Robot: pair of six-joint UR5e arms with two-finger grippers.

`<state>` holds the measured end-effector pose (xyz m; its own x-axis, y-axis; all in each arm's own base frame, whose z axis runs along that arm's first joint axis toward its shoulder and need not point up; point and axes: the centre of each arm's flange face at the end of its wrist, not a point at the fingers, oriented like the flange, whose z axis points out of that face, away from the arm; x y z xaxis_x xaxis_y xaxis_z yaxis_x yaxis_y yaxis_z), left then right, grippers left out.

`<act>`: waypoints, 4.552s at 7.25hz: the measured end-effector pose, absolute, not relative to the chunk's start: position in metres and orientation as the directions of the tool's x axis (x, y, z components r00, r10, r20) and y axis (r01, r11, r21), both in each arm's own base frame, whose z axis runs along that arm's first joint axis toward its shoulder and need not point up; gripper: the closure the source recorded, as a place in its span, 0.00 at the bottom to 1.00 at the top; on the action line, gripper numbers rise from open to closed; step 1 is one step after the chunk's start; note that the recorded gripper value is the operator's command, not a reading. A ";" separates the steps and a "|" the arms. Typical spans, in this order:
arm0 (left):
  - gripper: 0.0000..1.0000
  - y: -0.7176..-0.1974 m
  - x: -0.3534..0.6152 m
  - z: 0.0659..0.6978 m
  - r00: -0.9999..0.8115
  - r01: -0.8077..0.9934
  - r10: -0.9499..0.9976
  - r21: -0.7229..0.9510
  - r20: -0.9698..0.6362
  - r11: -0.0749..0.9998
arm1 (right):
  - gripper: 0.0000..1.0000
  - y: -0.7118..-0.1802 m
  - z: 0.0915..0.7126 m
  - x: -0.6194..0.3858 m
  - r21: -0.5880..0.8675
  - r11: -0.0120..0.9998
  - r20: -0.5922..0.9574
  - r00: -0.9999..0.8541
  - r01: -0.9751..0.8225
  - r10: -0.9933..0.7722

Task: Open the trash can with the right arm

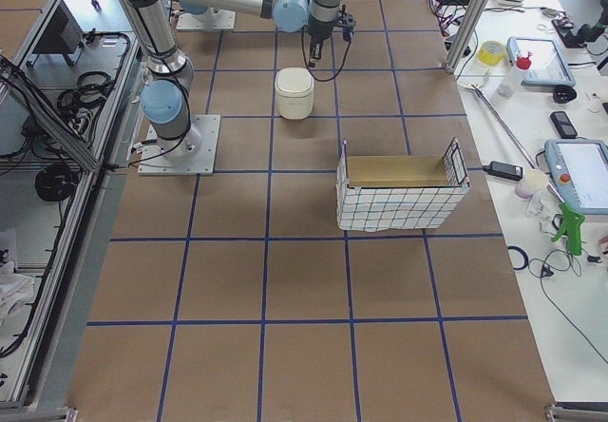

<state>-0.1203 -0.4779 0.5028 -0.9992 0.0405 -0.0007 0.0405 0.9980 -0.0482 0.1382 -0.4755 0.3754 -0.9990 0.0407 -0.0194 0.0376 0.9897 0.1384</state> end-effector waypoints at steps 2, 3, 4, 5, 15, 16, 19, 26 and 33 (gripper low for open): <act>0.00 -0.478 -0.120 0.503 -0.999 0.041 0.041 -0.048 0.000 0.998 | 1.00 -0.468 0.350 0.141 0.141 0.988 -0.048 -0.997 0.056 0.063; 0.00 -0.478 -0.120 0.503 -0.999 0.041 0.041 -0.048 0.000 0.998 | 1.00 -0.463 0.341 0.142 0.162 0.985 -0.055 -0.996 0.058 0.068; 0.00 -0.478 -0.120 0.503 -0.999 0.041 0.041 -0.048 0.000 0.998 | 1.00 -0.457 0.335 0.142 0.197 0.979 -0.055 -0.996 0.058 0.070; 0.00 -0.478 -0.120 0.503 -0.999 0.041 0.041 -0.048 0.000 0.998 | 1.00 -0.451 0.330 0.142 0.241 0.969 -0.053 -0.996 0.056 0.071; 0.00 -0.478 -0.120 0.503 -0.999 0.041 0.041 -0.048 -0.001 0.998 | 1.00 -0.456 0.310 0.142 0.293 0.954 -0.048 -0.996 0.063 0.081; 0.00 -0.478 -0.120 0.503 -0.999 0.041 0.041 -0.048 0.000 0.998 | 1.00 -0.457 0.309 0.142 0.290 0.955 -0.048 -0.996 0.064 0.081; 0.00 -0.478 -0.120 0.503 -0.999 0.041 0.041 -0.048 -0.001 0.998 | 1.00 -0.459 0.305 0.141 0.291 0.955 -0.048 -0.995 0.065 0.083; 0.00 -0.478 -0.120 0.503 -0.999 0.041 0.041 -0.048 -0.001 0.998 | 1.00 -0.458 0.337 0.141 0.332 0.936 -0.029 -0.990 0.119 0.137; 0.00 -0.478 -0.120 0.503 -0.999 0.041 0.041 -0.048 0.000 0.998 | 0.00 -0.510 0.490 0.134 0.033 0.994 0.001 -0.995 0.103 0.103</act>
